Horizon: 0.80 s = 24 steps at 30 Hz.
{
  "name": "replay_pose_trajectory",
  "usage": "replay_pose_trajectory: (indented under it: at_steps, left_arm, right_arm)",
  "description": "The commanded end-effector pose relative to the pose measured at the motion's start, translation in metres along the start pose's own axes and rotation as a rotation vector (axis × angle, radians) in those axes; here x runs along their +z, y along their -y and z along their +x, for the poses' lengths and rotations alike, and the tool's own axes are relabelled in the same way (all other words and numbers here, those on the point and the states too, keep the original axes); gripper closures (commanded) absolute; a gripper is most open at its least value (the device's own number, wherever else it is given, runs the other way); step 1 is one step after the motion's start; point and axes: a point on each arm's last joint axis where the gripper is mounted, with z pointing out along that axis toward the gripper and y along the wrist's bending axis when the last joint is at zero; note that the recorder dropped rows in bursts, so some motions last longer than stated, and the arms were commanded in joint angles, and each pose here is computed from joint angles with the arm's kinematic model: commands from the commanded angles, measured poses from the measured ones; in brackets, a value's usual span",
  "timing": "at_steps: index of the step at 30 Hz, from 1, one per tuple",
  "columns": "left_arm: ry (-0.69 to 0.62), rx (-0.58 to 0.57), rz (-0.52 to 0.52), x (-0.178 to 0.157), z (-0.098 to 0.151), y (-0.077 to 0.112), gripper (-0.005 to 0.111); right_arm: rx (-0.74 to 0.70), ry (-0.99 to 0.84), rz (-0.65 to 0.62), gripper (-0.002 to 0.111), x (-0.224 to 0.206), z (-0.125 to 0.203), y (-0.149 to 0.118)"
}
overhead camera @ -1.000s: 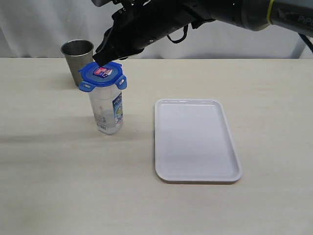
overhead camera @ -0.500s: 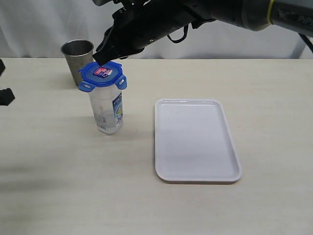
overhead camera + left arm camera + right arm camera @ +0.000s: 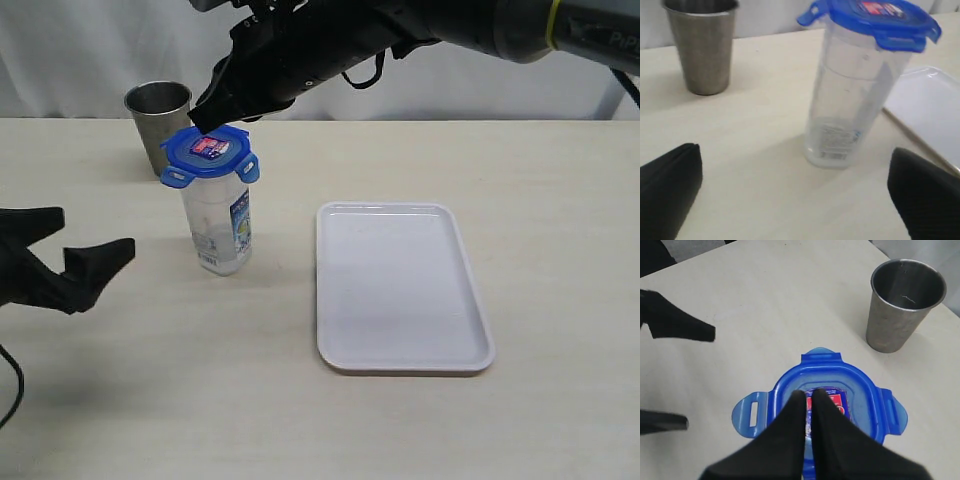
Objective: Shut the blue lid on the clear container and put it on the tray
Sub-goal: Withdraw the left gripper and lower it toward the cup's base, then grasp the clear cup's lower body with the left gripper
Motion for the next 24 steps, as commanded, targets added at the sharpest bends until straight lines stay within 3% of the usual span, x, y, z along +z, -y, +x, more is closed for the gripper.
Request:
replay_pose_trajectory:
  at_steps: [1, 3, 14, 24]
  left_arm:
    - [0.105, 0.138, 0.148, 0.02, 0.007, 0.015, 0.007]
    - [0.111, 0.203, 0.175, 0.028, 0.012, 0.018, 0.007]
    - [0.093, 0.176, 0.246, 0.086, 0.025, 0.007, 0.007]
    - [0.113, 0.136, 0.25, 0.112, 0.028, -0.007, 0.007]
  right_arm:
    - [0.004, -0.002, 0.0, 0.104, -0.005, -0.001, -0.001]
    - [0.013, -0.006, -0.003, 0.104, -0.005, -0.001, -0.001]
    - [0.023, -0.009, -0.006, 0.104, -0.005, -0.001, -0.001]
    - [0.023, -0.008, -0.005, 0.104, -0.005, -0.001, -0.001]
